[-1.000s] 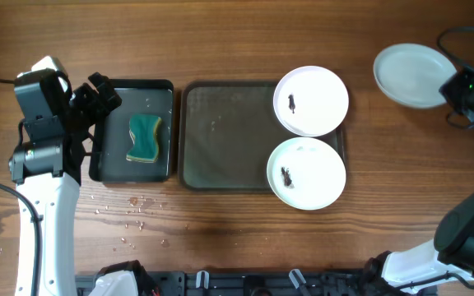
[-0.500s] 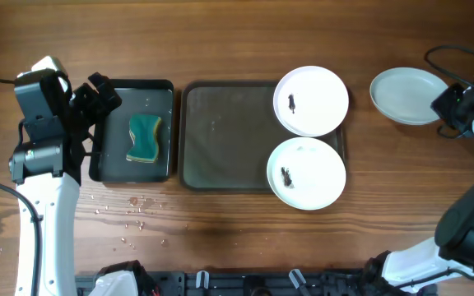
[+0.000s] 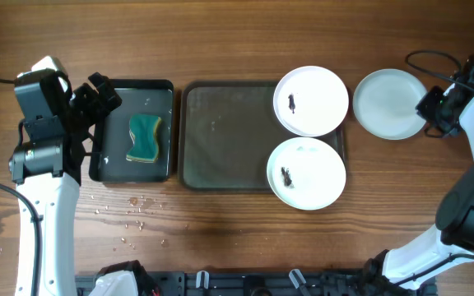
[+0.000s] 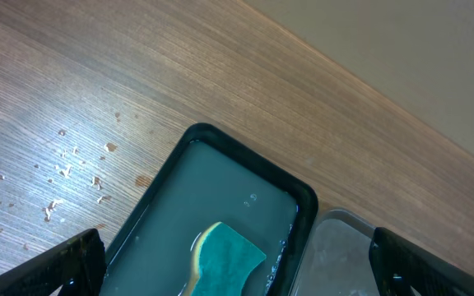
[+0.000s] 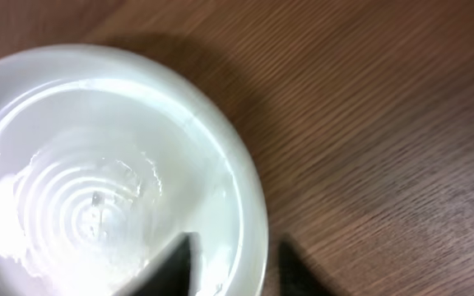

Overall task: Clean dirty plates on tray and stack at the side
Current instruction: 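Carry the clean plate right and set it on the table, then move the right gripper to the rim of the upper dirty plate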

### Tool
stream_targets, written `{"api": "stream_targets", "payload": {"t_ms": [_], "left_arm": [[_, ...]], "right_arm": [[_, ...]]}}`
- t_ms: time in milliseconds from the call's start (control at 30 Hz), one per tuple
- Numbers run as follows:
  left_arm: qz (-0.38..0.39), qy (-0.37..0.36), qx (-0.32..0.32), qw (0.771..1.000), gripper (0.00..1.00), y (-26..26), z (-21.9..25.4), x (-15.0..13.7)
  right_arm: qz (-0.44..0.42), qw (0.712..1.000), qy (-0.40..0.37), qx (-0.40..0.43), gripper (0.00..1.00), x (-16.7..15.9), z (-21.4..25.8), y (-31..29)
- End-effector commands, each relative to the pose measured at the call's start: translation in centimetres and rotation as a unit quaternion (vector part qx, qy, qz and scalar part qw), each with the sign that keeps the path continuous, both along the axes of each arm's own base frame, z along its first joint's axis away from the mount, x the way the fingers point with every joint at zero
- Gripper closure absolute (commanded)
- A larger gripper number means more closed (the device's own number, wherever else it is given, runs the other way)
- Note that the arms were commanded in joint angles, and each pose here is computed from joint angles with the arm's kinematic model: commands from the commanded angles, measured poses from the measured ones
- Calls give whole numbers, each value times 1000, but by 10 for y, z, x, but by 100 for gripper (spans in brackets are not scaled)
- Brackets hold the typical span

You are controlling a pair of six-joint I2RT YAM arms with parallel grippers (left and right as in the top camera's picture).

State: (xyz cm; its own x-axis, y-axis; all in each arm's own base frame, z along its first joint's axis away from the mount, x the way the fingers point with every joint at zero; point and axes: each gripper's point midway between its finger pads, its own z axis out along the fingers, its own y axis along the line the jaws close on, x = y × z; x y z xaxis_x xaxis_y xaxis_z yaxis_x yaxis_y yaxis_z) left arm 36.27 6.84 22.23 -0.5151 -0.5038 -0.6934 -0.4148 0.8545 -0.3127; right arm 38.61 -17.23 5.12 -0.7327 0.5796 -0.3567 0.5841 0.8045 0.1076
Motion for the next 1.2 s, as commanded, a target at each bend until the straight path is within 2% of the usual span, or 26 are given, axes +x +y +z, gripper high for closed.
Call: {"api": "stream_targets", "payload": {"t_ms": [0, 133, 400, 500, 700, 833, 1167], "left_arm": [[10, -4, -1, 1000, 0, 3, 3, 0], [10, -4, -1, 1000, 0, 3, 3, 0], [10, -4, -1, 1000, 0, 3, 3, 0], [10, -4, -1, 1000, 0, 3, 3, 0], [10, -4, -1, 1000, 0, 3, 3, 0], [10, -4, -1, 1000, 0, 3, 3, 0], [10, -4, -1, 1000, 0, 3, 3, 0]], "right_arm": [[73, 996, 2, 41, 47, 1, -6, 23], [91, 992, 20, 88, 47, -7, 1, 43], [207, 962, 100, 144, 59, -37, -4, 120], [255, 950, 117, 136, 61, -40, -5, 143], [323, 932, 152, 61, 62, -41, -13, 170], [413, 899, 143, 34, 69, -42, -24, 188], [416, 902, 115, 21, 72, -37, -46, 191]]}}
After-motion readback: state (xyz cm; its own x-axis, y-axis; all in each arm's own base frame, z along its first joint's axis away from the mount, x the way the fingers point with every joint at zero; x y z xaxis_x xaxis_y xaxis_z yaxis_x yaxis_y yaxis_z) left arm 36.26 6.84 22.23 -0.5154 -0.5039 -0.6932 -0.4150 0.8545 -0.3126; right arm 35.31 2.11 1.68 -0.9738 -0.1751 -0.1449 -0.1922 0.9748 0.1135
